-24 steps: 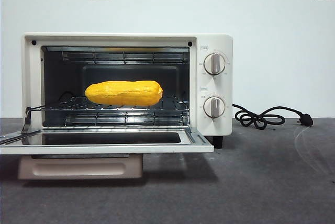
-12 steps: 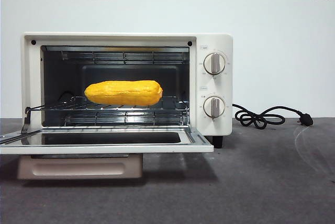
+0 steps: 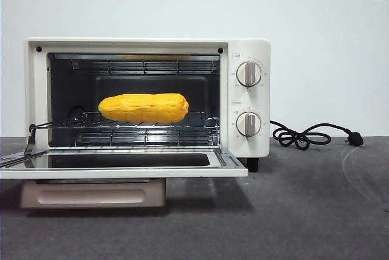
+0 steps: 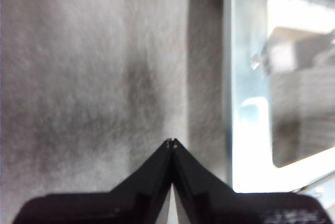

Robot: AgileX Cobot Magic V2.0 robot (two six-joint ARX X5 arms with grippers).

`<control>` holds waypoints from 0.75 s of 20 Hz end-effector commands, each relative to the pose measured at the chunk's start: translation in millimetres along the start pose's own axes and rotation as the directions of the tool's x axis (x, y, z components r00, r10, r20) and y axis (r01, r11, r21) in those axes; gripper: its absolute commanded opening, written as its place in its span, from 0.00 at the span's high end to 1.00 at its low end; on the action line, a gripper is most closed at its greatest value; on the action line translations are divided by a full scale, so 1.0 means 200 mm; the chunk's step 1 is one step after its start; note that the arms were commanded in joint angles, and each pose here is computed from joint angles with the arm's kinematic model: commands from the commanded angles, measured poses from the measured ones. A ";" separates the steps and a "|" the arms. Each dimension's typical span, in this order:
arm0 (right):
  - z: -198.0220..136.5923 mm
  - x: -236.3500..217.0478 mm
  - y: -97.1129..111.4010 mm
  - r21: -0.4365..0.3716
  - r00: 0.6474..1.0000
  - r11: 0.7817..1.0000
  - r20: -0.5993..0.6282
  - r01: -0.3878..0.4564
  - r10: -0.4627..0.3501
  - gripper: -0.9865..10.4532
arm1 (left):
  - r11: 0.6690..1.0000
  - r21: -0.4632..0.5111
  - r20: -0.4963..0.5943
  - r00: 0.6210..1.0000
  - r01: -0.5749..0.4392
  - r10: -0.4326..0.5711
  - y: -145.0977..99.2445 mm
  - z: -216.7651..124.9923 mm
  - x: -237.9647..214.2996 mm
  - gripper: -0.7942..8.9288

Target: Take the corn from the table,put the corn in the oven

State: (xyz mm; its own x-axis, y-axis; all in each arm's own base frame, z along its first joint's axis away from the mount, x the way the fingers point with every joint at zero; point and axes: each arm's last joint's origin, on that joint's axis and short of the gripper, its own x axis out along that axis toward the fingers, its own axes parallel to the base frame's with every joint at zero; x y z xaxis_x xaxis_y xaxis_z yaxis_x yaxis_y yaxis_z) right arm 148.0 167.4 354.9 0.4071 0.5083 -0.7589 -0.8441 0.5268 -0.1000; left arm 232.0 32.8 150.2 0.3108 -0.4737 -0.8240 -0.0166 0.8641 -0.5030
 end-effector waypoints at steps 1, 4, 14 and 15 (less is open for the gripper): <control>0.00 -0.01 0.00 0.009 1.000 1.000 0.008 -0.002 0.002 0.92 | 1.000 0.006 -0.052 0.999 -0.006 0.006 -0.02 -0.02 0.04 0.93; 0.00 -0.01 0.00 0.010 1.000 1.000 0.008 -0.002 0.002 0.92 | 1.000 0.015 -0.100 0.995 0.019 -0.018 -0.03 -0.03 0.07 0.93; 0.00 -0.01 0.00 0.018 1.000 1.000 0.007 -0.002 0.002 0.92 | 0.965 -0.016 -0.077 0.962 0.261 -0.261 -0.05 0.01 0.00 0.93; 0.00 -0.01 0.00 0.020 1.000 1.000 0.007 -0.002 0.002 0.92 | 0.964 -0.012 -0.071 0.962 0.264 -0.264 -0.05 0.03 -0.02 0.93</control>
State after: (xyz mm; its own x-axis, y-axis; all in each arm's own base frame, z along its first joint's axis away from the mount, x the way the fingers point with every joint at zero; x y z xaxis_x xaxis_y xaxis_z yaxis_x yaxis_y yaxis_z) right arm 147.9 167.4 354.8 0.4065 0.5076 -0.7596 -0.8422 0.5306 -0.0961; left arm 234.7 27.1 160.0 0.2254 -0.6712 -0.7062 0.0147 0.7271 -0.6864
